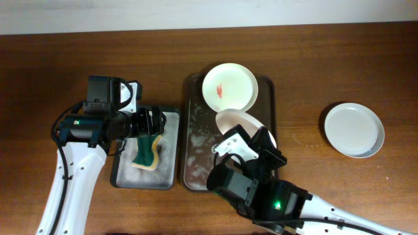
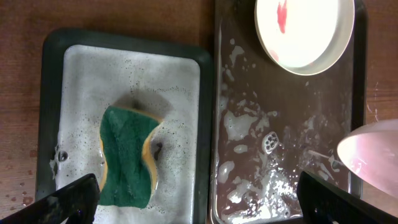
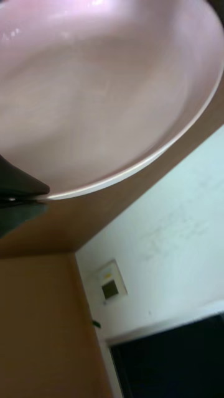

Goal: Clean dirty plates on tray and stack at the side
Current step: 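Lift the pink plate with the right gripper and stack it on the right plate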

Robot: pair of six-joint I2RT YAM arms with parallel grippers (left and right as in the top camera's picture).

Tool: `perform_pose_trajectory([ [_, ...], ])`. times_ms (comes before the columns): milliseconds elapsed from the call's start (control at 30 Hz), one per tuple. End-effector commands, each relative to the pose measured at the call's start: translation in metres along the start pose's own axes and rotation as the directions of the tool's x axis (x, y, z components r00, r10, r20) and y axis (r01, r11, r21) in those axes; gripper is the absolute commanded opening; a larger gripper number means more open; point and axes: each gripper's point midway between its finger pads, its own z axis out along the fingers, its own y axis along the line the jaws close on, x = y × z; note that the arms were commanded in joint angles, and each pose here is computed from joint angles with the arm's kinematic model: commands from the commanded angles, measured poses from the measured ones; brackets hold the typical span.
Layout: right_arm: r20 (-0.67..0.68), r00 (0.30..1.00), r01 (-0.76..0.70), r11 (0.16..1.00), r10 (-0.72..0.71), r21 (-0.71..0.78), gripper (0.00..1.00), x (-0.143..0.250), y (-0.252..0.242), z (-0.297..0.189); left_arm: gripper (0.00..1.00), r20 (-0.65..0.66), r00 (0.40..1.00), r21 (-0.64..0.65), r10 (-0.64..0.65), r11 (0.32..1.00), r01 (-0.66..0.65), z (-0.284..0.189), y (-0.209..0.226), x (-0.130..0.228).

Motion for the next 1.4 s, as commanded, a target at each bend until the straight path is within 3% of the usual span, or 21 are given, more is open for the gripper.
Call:
perform_pose_trajectory([
  [0, 0.024, 1.0, -0.003, 0.996, 0.001, 0.086, 0.04, -0.008, -0.021, -0.008, 1.0, 0.017, 1.0, 0.019, 0.011, 1.0, -0.011, -0.005, -0.004, -0.005],
  [700, 0.026, 1.0, -0.011, 0.996, 0.008, 0.087, 0.04, -0.009, -0.022, -0.007, 0.99, 0.017, 1.0, 0.019, 0.011, 1.0, -0.011, -0.005, -0.004, -0.005],
  [733, 0.03, 0.989, -0.144, 0.989, 0.144, -0.026, 0.04, -0.014, -0.005, -0.001, 0.99, 0.017, 1.0, 0.019, 0.011, 1.0, -0.011, -0.005, -0.004, -0.005],
  [767, 0.043, 0.996, -0.071, 0.985, 0.079, -0.157, 0.04, -0.019, 0.017, -0.004, 0.99, 0.017, 1.0, 0.019, 0.011, 1.0, -0.011, -0.005, -0.004, -0.005],
  [800, 0.028, 0.996, -0.083, 0.994, 0.085, -0.075, 0.04, -0.014, 0.003, 0.0, 1.0, 0.017, 1.0, 0.019, 0.011, 1.0, -0.011, -0.005, -0.004, -0.005],
  [833, -0.003, 0.966, -0.258, 0.966, 0.258, 0.011, 0.04, -0.009, -0.016, 0.01, 0.99, 0.017, 1.0, 0.019, 0.011, 1.0, -0.011, -0.005, -0.004, -0.005],
  [867, -0.111, 0.95, -0.307, 0.931, 0.29, -0.197, 0.04, 0.003, 0.016, 0.025, 0.99, 0.017, 1.0, 0.019, 0.011, 1.0, -0.011, -0.005, -0.004, -0.005],
  [900, -0.251, 0.854, -0.499, 0.853, 0.456, -0.15, 0.04, 0.029, 0.01, 0.045, 0.99, 0.017, 1.0, 0.019, 0.011, 1.0, -0.011, -0.005, -0.004, -0.005],
  [967, -0.504, 0.64, -0.756, 0.593, 0.58, -0.278, 0.04, 0.047, 0.022, 0.069, 0.99, 0.017, 1.0, 0.019, 0.011, 1.0, -0.011, -0.005, -0.004, -0.005],
  [1000, -0.56, 0.56, -0.822, 0.493, 0.611, -0.285, 0.04, 0.051, 0.015, 0.077, 0.99, 0.017, 1.0, 0.019, 0.011, 1.0, -0.011, -0.005, -0.004, -0.005],
  [1033, -0.614, 0.418, -0.907, 0.348, 0.67, -0.238, 0.04, 0.068, -0.01, 0.094, 1.0, 0.017, 1.0, 0.019, 0.011, 1.0, -0.011, -0.005, -0.004, -0.005],
  [1100, -0.637, 0.217, -0.975, 0.187, 0.74, -0.115, 0.04, 0.11, -0.046, 0.115, 0.99, 0.017, 1.0, 0.019, 0.011, 1.0, -0.011, -0.005, -0.004, -0.005],
  [1133, -0.593, 0.055, -0.992, 0.113, 0.803, 0.06, 0.04, 0.164, -0.081, 0.13, 0.99, 0.017, 1.0, 0.019, 0.011, 1.0, -0.011, -0.005, -0.004, -0.005],
  [1233, -0.472, -0.196, -0.932, -0.013, 0.859, 0.362, 0.04, 0.277, -0.121, 0.148, 0.99, 0.017, 1.0, 0.019, 0.011, 1.0, -0.011, -0.005, -0.004, -0.005],
  [1300, -0.425, -0.34, -0.859, -0.093, 0.839, 0.504, 0.04, 0.335, -0.115, 0.156, 0.99, 0.017, 1.0, 0.019, 0.011, 1.0, -0.011, -0.005, -0.004, -0.005],
  [1367, -0.427, -0.431, -0.78, -0.091, 0.795, 0.619, 0.04, 0.379, -0.091, 0.158, 0.99, 0.017, 1.0, 0.019, 0.011, 1.0, -0.011, -0.005, -0.004, -0.005],
])
